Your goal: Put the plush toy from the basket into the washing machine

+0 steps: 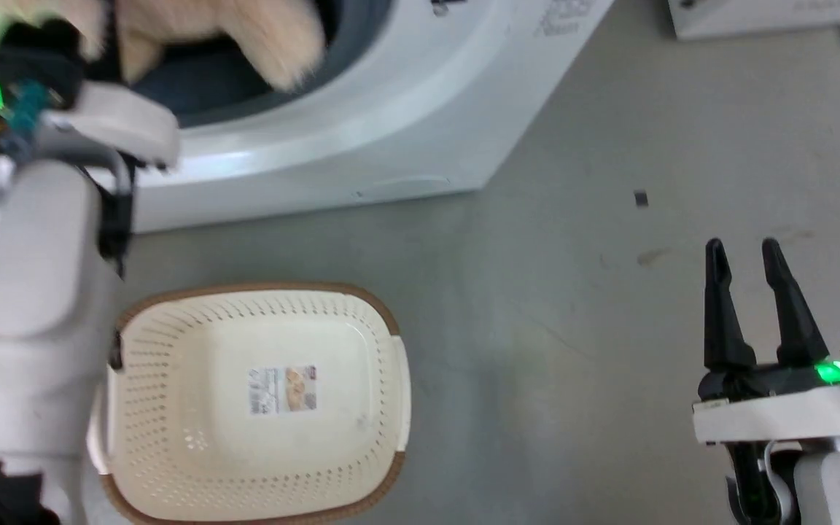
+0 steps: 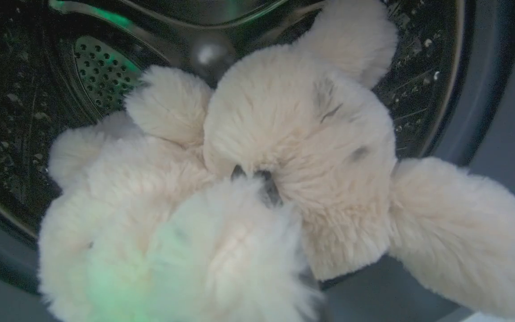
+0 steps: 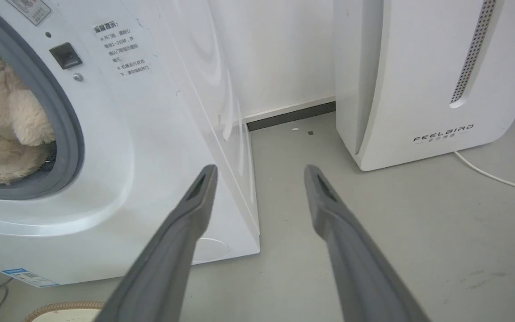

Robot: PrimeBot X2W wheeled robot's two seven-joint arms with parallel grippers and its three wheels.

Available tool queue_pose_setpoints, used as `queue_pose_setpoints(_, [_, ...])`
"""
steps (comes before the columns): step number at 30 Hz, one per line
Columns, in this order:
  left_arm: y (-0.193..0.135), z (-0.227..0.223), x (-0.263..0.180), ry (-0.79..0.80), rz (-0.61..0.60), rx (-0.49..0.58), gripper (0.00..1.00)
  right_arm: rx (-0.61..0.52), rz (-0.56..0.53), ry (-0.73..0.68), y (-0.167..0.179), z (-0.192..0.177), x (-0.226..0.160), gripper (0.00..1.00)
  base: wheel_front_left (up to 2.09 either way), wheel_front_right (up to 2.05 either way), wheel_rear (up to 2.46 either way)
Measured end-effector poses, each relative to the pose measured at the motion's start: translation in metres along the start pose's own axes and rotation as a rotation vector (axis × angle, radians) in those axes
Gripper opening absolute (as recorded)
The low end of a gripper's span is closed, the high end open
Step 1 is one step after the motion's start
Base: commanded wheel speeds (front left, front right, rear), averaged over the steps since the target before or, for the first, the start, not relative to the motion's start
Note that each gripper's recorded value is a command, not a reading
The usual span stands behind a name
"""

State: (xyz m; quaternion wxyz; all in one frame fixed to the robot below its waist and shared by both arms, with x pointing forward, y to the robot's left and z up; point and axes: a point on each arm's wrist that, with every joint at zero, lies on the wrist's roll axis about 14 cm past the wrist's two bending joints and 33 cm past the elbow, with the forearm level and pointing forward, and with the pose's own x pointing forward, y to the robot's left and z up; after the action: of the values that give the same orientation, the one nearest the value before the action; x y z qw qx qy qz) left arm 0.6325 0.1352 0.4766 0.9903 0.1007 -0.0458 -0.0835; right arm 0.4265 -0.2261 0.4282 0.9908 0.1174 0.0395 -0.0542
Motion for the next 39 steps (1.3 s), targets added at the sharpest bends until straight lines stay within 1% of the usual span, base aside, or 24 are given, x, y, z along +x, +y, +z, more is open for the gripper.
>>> queue_pose_setpoints(6, [0.008, -0.016, 0.047, -0.018, 0.026, -0.013, 0.00, -0.006, -0.032, 0.037, -0.012, -0.017, 0.010, 1.00, 0.00, 0.00, 0.00])
queue_pose_setpoints(10, [0.012, -0.029, 0.073, -0.023, 0.050, -0.041, 0.00, -0.004, -0.053, 0.067, -0.020, -0.030, 0.014, 1.00, 0.00, 0.00, 0.00])
queue_pose_setpoints(21, [0.015, -0.072, 0.114, 0.013, 0.100, -0.088, 0.00, -0.023, -0.102, 0.114, -0.039, -0.046, 0.013, 1.00, 0.00, 0.00, 0.00])
queue_pose_setpoints(22, [0.011, -0.085, 0.116, 0.041, 0.099, -0.091, 1.00, -0.029, -0.109, 0.123, -0.042, -0.049, 0.013, 1.00, 0.00, 0.00, 0.00])
queue_pose_setpoints(26, [0.013, -0.088, 0.115, 0.054, 0.103, -0.076, 1.00, -0.030, -0.112, 0.118, -0.043, -0.048, 0.013, 1.00, 0.00, 0.00, 0.00])
queue_pose_setpoints(29, [0.014, -0.086, 0.113, 0.065, 0.113, -0.113, 1.00, -0.028, -0.110, 0.107, -0.042, -0.044, 0.014, 1.00, 0.00, 0.00, 0.00])
queue_pose_setpoints(32, [0.014, -0.078, 0.110, 0.066, 0.110, -0.110, 1.00, -0.028, -0.098, 0.092, -0.038, -0.039, 0.016, 1.00, 0.00, 0.00, 0.00])
queue_pose_setpoints(39, [0.008, -0.068, 0.080, 0.104, 0.077, -0.097, 1.00, -0.030, -0.056, 0.025, -0.024, -0.014, 0.018, 1.00, 0.00, 0.00, 0.00])
